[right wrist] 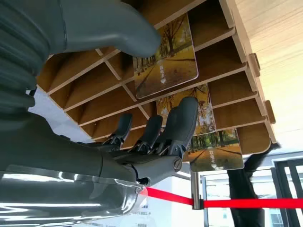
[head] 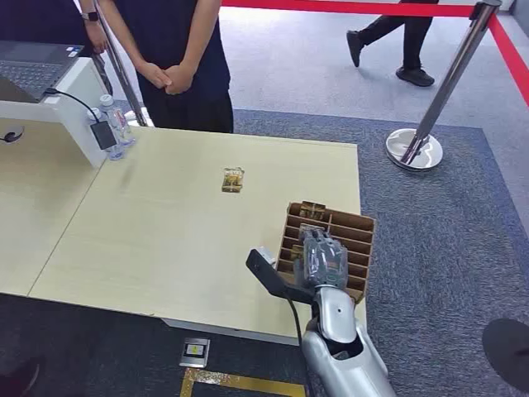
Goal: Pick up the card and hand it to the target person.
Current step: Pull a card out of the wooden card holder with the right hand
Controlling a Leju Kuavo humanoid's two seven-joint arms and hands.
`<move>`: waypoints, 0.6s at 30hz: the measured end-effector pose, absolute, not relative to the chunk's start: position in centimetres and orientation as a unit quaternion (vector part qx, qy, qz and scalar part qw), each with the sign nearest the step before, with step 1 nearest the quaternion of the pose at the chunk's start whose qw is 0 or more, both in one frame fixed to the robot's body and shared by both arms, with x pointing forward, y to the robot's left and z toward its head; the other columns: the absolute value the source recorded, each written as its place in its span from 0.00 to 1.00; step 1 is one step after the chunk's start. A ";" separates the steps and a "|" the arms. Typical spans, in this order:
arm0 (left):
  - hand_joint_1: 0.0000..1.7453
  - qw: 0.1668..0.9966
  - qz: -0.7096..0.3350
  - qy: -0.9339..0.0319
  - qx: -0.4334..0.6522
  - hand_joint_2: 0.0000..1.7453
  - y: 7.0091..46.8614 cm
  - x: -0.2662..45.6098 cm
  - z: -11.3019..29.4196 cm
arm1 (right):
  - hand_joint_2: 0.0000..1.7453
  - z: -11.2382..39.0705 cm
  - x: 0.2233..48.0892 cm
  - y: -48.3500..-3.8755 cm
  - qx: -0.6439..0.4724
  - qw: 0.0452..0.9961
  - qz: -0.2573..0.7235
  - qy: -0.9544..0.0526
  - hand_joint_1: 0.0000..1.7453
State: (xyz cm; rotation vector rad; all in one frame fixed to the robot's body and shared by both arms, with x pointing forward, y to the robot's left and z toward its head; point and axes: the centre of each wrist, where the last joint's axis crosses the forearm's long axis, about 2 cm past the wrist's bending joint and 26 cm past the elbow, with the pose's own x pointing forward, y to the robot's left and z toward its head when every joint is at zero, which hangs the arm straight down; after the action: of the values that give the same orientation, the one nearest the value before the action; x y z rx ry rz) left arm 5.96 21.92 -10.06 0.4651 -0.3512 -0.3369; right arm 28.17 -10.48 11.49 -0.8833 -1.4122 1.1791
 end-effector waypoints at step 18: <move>0.00 0.944 -0.166 -0.173 0.228 1.00 21.9 6.0 -10.1 | 1.00 11.0 28.3 -10.6 -0.376 0.524 0.495 -0.582 0.76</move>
State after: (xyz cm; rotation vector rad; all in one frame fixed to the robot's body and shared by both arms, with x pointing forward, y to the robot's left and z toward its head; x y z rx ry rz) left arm 5.96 21.90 -10.06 0.4645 -0.3527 -0.3381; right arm 28.28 -10.61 10.95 -0.8991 -1.3943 1.1857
